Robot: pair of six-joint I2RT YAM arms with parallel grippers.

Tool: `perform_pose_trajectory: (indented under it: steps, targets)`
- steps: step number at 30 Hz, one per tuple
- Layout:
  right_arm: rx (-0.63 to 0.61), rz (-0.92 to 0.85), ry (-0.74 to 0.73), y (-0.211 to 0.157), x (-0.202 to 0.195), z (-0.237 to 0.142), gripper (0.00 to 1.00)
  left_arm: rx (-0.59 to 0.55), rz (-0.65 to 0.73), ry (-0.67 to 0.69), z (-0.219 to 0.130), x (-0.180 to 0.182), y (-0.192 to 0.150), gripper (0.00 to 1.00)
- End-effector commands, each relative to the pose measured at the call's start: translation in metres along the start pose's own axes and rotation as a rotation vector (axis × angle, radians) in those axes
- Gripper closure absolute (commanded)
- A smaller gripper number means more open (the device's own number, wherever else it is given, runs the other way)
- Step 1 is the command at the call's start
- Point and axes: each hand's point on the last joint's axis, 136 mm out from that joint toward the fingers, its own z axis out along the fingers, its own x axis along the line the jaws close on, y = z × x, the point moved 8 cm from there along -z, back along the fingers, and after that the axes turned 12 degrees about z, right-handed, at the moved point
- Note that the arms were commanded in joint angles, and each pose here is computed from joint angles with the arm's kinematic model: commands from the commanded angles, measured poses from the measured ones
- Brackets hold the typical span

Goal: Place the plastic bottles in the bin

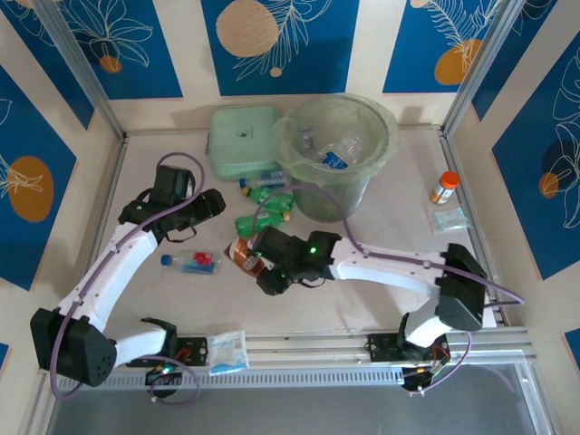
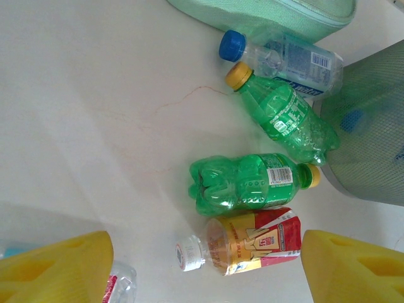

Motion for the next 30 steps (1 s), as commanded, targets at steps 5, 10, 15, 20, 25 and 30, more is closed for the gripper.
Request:
perform_pose_trajectory:
  steps: [5, 10, 15, 20, 25, 30]
  targets:
    - [-0.341, 0.236, 0.015, 0.061, -0.028, -0.116, 0.67, -0.008, -0.024, -0.004, 0.004, 0.001, 0.003, 0.22]
    - [-0.498, 0.477, 0.056, 0.101, -0.071, -0.169, 0.66, -0.011, -0.021, -0.007, 0.002, 0.001, 0.003, 0.22]
    - [-0.6, 0.651, 0.057, 0.139, -0.109, -0.201, 0.66, -0.016, -0.018, -0.004, -0.001, 0.001, 0.004, 0.23]
    - [-0.595, 0.776, -0.005, 0.171, -0.137, -0.197, 0.66, -0.013, -0.015, 0.0, -0.001, 0.001, 0.004, 0.23]
    - [-0.585, 0.87, -0.064, 0.187, -0.161, -0.179, 0.66, -0.012, -0.013, 0.003, -0.001, 0.001, 0.003, 0.23]
    - [-0.576, 0.915, -0.076, 0.204, -0.18, -0.163, 0.64, -0.002, -0.012, 0.007, 0.003, 0.002, 0.002, 0.23]
